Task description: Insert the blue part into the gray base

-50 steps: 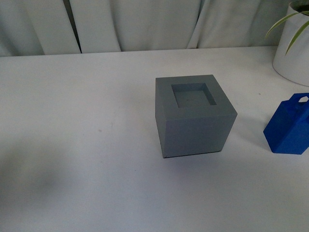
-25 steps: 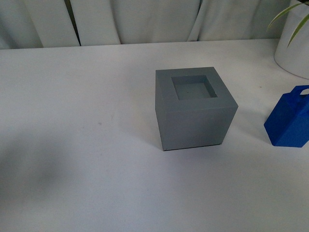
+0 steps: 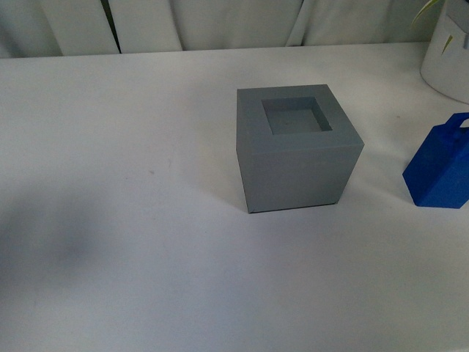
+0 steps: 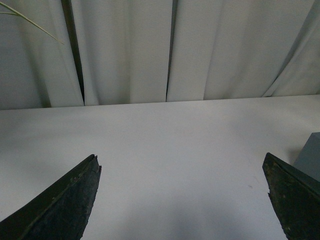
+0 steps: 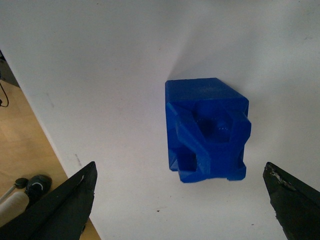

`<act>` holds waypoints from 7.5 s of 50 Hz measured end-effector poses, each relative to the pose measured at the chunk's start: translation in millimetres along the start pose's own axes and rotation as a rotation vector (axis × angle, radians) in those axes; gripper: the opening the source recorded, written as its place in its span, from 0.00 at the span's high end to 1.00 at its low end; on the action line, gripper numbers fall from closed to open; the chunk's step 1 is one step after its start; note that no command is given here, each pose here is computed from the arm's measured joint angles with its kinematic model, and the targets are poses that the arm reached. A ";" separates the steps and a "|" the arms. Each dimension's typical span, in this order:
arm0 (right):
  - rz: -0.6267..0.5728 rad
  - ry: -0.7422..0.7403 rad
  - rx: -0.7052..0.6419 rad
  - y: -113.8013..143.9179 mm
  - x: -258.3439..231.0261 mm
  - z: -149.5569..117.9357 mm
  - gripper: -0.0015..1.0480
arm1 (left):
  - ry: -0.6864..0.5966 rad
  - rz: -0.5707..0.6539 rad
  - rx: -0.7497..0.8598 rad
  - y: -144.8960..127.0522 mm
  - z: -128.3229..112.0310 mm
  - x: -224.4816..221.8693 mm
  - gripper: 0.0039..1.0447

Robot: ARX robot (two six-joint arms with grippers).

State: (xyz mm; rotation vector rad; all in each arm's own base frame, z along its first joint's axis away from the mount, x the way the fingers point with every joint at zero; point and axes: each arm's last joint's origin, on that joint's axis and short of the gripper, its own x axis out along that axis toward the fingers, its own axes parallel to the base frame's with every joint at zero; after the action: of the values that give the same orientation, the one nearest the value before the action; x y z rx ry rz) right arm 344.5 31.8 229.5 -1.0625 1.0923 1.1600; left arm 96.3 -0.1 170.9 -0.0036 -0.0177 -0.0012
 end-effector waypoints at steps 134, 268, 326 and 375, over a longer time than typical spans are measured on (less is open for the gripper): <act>0.024 -0.145 -0.308 -10.2 -27.3 141.6 0.56 | 0.000 0.000 0.000 0.0 0.0 0.0 0.06; -0.115 -0.381 -0.199 7.5 -57.3 91.0 0.07 | 0.000 0.000 0.000 0.0 0.0 0.0 0.06; -1.190 -1.053 1.015 154.6 -18.0 -33.4 0.59 | 0.000 0.000 0.000 0.0 0.0 0.0 0.06; -1.168 -1.090 1.049 225.3 39.0 -60.4 0.98 | 0.000 0.000 0.000 0.0 0.0 0.0 0.06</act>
State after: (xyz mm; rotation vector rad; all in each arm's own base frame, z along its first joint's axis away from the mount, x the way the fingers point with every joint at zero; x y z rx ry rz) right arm 118.3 0.1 168.3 -0.0120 -0.0071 0.0019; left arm 96.3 -0.1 170.9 -0.0036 -0.0177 -0.0012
